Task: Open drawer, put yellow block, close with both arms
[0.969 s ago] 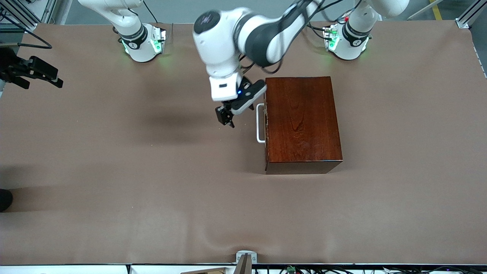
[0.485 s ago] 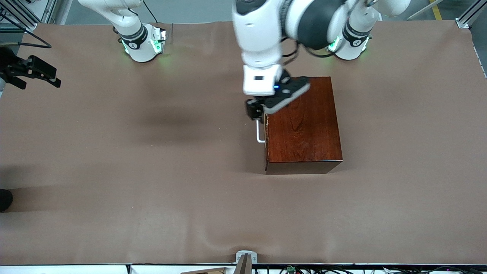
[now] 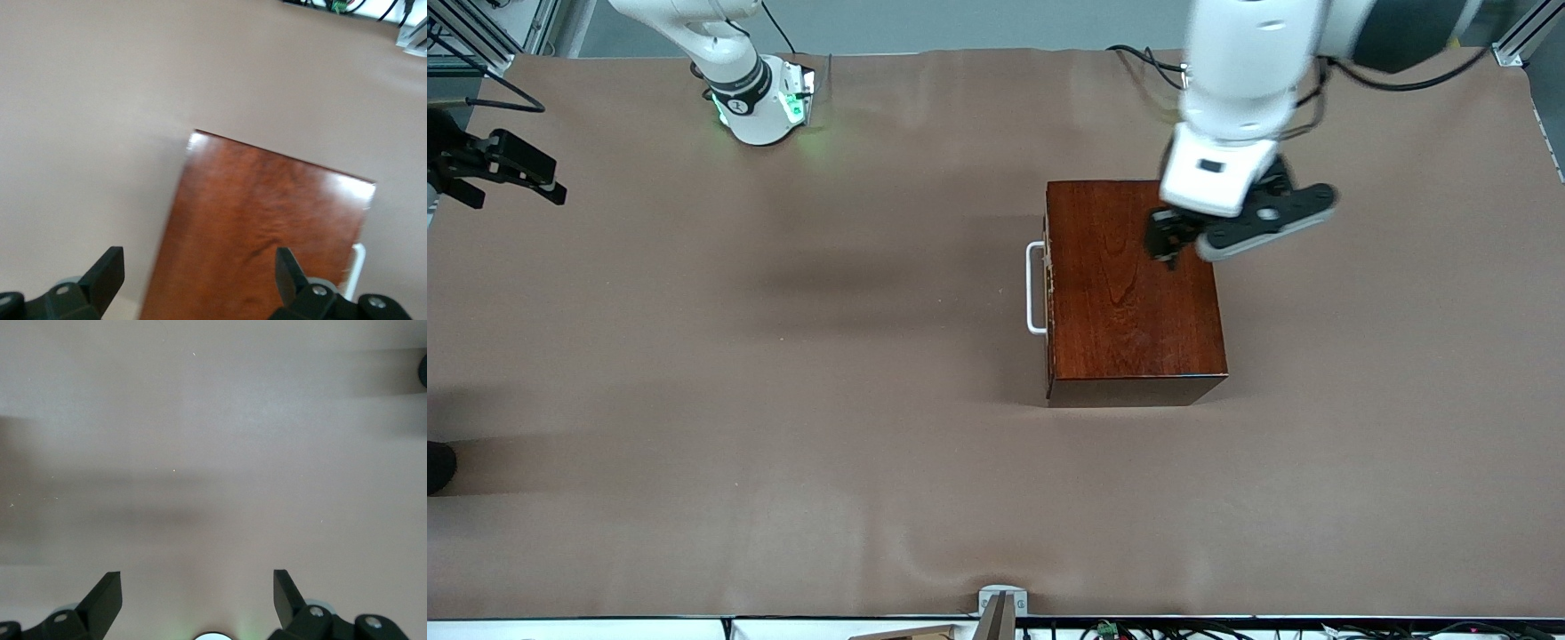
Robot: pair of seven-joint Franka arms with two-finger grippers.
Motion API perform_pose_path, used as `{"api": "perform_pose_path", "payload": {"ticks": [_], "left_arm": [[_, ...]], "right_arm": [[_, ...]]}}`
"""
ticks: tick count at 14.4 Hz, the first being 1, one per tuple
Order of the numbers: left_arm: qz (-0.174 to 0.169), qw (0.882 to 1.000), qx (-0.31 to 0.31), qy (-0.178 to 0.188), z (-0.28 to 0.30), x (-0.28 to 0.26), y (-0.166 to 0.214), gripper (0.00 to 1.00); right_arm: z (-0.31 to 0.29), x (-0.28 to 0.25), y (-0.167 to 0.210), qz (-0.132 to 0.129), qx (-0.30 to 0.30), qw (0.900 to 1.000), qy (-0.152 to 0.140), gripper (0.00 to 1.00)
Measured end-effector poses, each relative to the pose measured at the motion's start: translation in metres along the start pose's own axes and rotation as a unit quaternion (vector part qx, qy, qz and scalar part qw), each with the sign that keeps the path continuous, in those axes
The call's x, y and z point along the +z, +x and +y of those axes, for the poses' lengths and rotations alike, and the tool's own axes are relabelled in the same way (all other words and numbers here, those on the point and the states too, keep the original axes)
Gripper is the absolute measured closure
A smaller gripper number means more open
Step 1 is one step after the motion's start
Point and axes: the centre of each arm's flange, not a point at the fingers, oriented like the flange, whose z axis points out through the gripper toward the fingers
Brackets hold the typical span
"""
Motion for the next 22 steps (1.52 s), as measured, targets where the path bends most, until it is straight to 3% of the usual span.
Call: {"api": "perform_pose_path", "payload": {"ticks": [4,13,17,22], "left_arm": [[-0.019,0.998,0.063,0.005,-0.064,0.005,0.016,0.00],[-0.031,0.996,0.084,0.008,-0.140,0.003,0.045,0.00],[-0.040,0.991,0.125,0.010,-0.160,0.003,0.050,0.00],[-0.052,0.987,0.143,-0.041,-0.210,-0.006,0.060,0.00]], "right_arm": [[0.000,0.000,0.000,0.000,0.000,1.000,0.000,0.00],[0.000,0.001,-0.001,-0.006,0.000,1.000,0.000,0.00],[0.000,0.003,-0.003,-0.014,0.000,1.000,0.000,0.00],[0.000,0.003,-0.003,-0.014,0.000,1.000,0.000,0.00]]}}
